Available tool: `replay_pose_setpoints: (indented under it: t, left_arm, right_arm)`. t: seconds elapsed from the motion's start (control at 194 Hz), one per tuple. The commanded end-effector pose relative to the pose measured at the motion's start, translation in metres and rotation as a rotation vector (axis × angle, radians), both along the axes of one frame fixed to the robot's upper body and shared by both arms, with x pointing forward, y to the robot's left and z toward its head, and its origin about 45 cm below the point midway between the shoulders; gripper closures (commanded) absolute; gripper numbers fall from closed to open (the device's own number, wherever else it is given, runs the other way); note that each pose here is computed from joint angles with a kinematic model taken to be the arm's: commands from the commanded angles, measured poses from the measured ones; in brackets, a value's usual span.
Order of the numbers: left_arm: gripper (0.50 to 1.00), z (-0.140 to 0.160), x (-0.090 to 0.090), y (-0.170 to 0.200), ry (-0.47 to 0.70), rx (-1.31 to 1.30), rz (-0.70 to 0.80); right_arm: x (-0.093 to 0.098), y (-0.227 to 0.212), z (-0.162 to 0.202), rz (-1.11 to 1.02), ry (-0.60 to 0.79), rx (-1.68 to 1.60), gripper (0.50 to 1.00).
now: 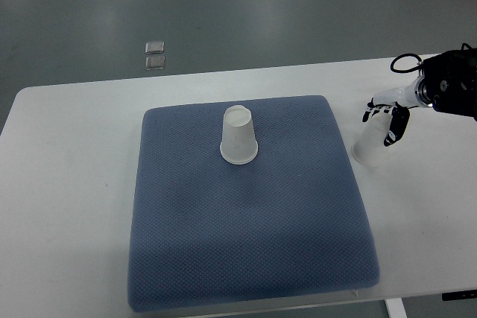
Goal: Stack paper cups
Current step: 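Lift the gripped cup up off the table with the right hand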
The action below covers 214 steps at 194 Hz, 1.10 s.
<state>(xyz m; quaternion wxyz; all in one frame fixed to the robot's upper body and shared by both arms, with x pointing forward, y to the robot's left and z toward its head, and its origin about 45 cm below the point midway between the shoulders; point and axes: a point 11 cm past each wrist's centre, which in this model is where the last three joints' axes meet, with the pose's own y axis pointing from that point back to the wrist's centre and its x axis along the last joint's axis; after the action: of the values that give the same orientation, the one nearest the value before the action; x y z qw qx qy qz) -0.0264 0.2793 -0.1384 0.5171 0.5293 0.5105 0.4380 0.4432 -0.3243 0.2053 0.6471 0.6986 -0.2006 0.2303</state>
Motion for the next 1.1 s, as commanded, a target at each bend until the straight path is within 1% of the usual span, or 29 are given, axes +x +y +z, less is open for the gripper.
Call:
replay_pose_setpoints:
  t: [0.0, 0.108, 0.175, 0.216, 0.263, 0.268, 0.273, 0.283, 0.299, 0.33, 0.51, 0.613, 0.721, 0.788, 0.819, 0.907, 1.097]
  left_arm:
    - [0.500, 0.000, 0.000, 0.000, 0.000, 0.000, 0.000]
    - [0.500, 0.000, 0.000, 0.000, 0.000, 0.000, 0.000]
    - [0.500, 0.000, 0.000, 0.000, 0.000, 0.000, 0.000]
    - [0.500, 0.000, 0.000, 0.000, 0.000, 0.000, 0.000]
    - [0.500, 0.000, 0.000, 0.000, 0.000, 0.000, 0.000]
    - [0.500, 0.000, 0.000, 0.000, 0.000, 0.000, 0.000]
    - [0.500, 0.000, 0.000, 0.000, 0.000, 0.000, 0.000]
    - [0.500, 0.000, 0.000, 0.000, 0.000, 0.000, 0.000]
    - [0.500, 0.000, 0.000, 0.000, 0.002, 0.000, 0.000]
    - [0.500, 0.000, 0.000, 0.000, 0.000, 0.000, 0.000]
    - [0.500, 0.000, 0.000, -0.001, 0.001, -0.002, -0.002]
    - [0.500, 0.000, 0.001, -0.001, -0.001, -0.002, -0.002]
    - [0.500, 0.000, 0.001, -0.001, -0.001, -0.005, -0.002]
    - [0.500, 0.000, 0.001, -0.001, -0.001, -0.005, -0.002]
    - [0.500, 0.000, 0.001, -0.001, -0.001, -0.005, -0.002]
    - [0.500, 0.000, 0.000, -0.001, 0.000, -0.005, -0.003]
    - [0.500, 0.000, 0.000, -0.005, 0.000, -0.017, -0.005]
  right_arm:
    - [0.001, 0.003, 0.000, 0.000, -0.002, 0.012, 0.683]
    - [0.000, 0.002, -0.001, 0.001, 0.001, 0.009, 0.707]
    - [0.000, 0.002, -0.001, -0.001, 0.001, 0.011, 0.738]
    - [-0.001, 0.002, -0.002, 0.000, 0.003, 0.011, 0.748]
    - [-0.001, 0.002, -0.002, -0.001, 0.003, 0.011, 0.799]
    - [-0.001, 0.002, -0.002, -0.001, 0.003, 0.011, 0.799]
    - [-0.001, 0.002, -0.002, -0.001, 0.003, 0.011, 0.811]
    - [-0.001, 0.002, -0.002, -0.001, 0.003, 0.011, 0.812]
    - [-0.001, 0.002, -0.002, -0.001, 0.003, 0.011, 0.828]
    - [0.000, 0.002, -0.001, -0.001, 0.001, 0.011, 0.842]
    - [0.001, -0.005, 0.007, -0.013, -0.001, 0.007, 0.850]
    - [0.013, -0.002, 0.038, 0.001, -0.042, -0.002, 0.852]
    - [0.010, -0.003, 0.058, 0.001, -0.022, 0.008, 0.859]
    - [0.013, 0.002, 0.088, 0.014, -0.033, 0.010, 0.857]
    - [0.013, 0.003, 0.096, 0.019, -0.030, 0.005, 0.857]
    - [0.011, 0.004, 0.131, 0.040, -0.034, -0.024, 0.857]
    - [0.002, 0.027, 0.211, 0.103, -0.071, -0.066, 0.854]
